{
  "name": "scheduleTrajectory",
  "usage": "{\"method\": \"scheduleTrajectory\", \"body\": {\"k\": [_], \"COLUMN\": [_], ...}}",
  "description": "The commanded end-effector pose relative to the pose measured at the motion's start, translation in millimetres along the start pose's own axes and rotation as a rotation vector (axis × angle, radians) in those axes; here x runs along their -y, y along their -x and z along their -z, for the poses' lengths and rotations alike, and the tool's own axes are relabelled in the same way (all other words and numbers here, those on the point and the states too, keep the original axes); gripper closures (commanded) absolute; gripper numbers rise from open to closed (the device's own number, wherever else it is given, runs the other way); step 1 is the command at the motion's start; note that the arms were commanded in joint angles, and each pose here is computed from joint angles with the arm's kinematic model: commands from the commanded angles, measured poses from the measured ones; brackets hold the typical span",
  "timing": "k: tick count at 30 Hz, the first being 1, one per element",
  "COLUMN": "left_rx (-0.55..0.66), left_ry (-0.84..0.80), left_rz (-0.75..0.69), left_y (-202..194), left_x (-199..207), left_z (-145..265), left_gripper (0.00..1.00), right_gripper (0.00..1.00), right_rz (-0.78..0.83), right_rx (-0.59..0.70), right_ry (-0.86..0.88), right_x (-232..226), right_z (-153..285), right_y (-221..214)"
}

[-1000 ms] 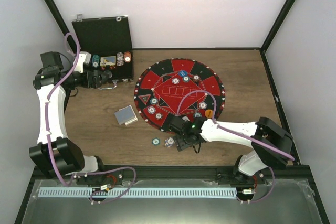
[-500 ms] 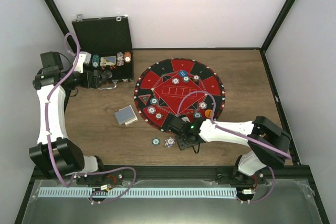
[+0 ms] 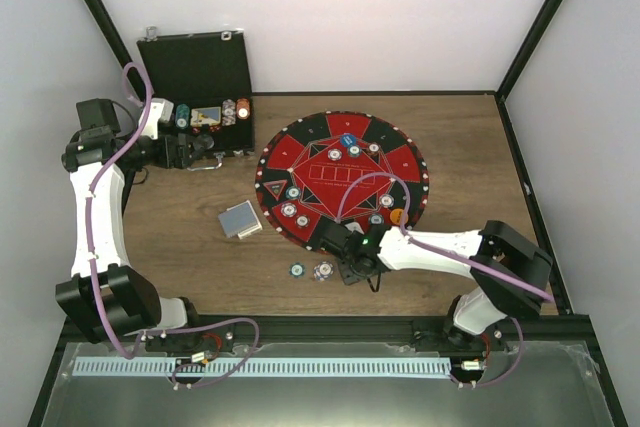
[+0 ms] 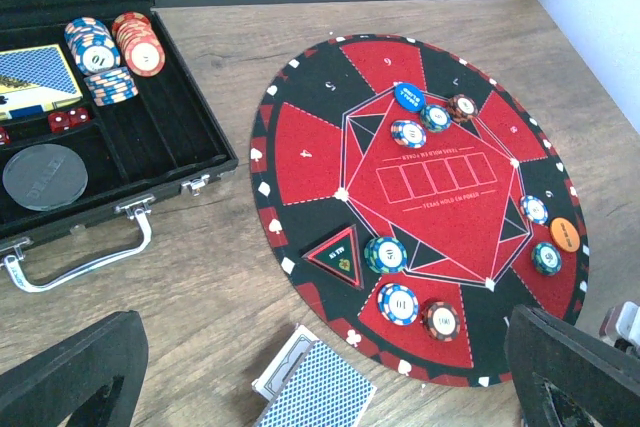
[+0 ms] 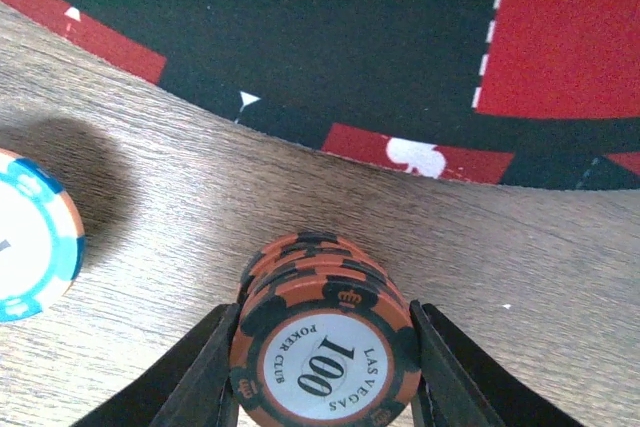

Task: Distribute texas hold em gaming equipment

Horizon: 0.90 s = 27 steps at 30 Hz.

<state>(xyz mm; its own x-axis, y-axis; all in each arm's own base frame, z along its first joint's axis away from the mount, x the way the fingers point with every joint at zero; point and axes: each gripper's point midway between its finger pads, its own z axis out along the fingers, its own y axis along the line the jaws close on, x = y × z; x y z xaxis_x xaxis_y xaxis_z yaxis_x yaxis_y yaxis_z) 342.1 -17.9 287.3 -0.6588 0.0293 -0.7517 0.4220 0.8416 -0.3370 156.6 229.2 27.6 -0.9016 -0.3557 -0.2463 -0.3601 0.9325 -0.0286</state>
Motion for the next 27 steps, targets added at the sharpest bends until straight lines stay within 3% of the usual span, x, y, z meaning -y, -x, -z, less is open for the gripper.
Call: {"method": "scheduleTrajectory", "body": {"k": [1, 11, 21, 27], "left_rx": [0.015, -0.006, -0.046, -0.128], "left_ry": [0.002, 0.023, 0.038, 0.027], "left_rz": [-0.022, -0.036, -0.068, -0.160], "left_y": [4, -2, -16, -46], "left_x": [6, 1, -5, -7], "left_z": [8, 6, 1, -9], "left_gripper": [0.00, 0.00, 0.00, 0.00], "right_gripper": [0.66, 0.69, 0.70, 0.72], "right_rz": [-0.019, -0.070, -0.126, -0.164], "right_rx": [0.079, 0.170, 0.144, 0.117], "right_ry": [0.002, 0.019, 0.006, -0.025], "right_x": [-3, 16, 54, 72], "right_z": [24, 61, 22, -4], "right_y": [21, 60, 78, 73]}}
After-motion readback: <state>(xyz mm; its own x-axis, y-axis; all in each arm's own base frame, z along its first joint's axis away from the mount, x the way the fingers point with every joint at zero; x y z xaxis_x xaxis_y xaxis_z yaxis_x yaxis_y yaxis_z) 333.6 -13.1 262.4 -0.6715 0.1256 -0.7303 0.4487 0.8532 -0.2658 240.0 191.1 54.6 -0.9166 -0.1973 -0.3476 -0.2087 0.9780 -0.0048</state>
